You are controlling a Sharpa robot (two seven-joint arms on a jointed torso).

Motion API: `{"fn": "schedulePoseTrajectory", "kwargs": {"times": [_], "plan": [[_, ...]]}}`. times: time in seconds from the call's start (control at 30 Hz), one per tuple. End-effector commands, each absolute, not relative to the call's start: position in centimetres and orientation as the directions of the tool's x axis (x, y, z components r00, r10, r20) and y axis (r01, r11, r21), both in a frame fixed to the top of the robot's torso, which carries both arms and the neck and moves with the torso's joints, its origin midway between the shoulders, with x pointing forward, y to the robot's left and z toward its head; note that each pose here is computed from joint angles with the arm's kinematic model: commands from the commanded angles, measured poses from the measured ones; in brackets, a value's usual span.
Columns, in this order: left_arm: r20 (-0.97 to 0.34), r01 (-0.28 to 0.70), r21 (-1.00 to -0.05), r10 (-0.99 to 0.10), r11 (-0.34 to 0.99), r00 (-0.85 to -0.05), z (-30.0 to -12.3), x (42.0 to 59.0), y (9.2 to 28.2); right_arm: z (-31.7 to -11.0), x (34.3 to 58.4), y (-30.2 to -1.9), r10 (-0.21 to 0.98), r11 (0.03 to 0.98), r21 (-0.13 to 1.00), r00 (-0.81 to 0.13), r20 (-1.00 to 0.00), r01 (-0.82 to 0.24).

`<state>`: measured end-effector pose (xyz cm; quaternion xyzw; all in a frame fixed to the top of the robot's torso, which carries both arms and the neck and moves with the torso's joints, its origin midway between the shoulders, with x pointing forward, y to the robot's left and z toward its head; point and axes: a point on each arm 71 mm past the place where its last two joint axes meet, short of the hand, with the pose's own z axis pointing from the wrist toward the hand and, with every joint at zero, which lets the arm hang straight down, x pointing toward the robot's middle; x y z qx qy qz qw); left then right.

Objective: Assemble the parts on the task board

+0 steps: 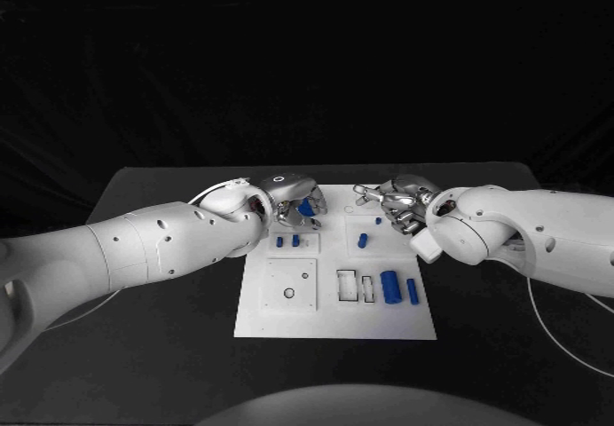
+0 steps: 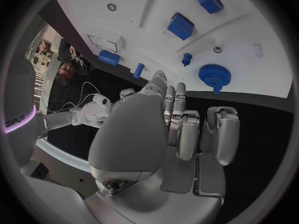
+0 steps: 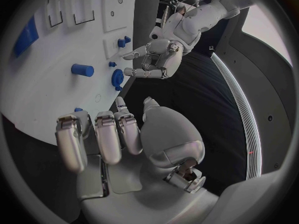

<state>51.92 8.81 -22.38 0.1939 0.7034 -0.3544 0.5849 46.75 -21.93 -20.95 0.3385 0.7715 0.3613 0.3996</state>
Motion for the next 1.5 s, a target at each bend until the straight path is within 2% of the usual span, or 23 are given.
{"fn": "schedulePoseTrajectory", "kwargs": {"times": [0.03, 0.47, 0.97, 1.5], "plan": [[-0.975, 0.707, -0.198, -0.064, 0.678, -0.212, -22.7, 51.9, 8.4, -20.9, 46.7, -21.8, 0.803, 0.517, 0.827, -0.460, -0.379, 0.221], [-0.974, 0.667, -0.170, -0.019, 0.725, -0.228, -23.3, 52.3, 7.8, -21.1, 46.6, -21.6, 0.806, 0.511, 0.824, -0.470, -0.361, 0.244], [-0.965, 0.652, -0.164, 0.017, 0.740, -0.261, -23.7, 52.6, 8.2, -21.1, 46.6, -21.5, 0.804, 0.513, 0.822, -0.475, -0.358, 0.249], [-0.963, 0.650, -0.158, 0.030, 0.744, -0.269, -23.9, 53.0, 7.7, -21.2, 46.6, -21.4, 0.801, 0.515, 0.820, -0.480, -0.357, 0.251]]}}
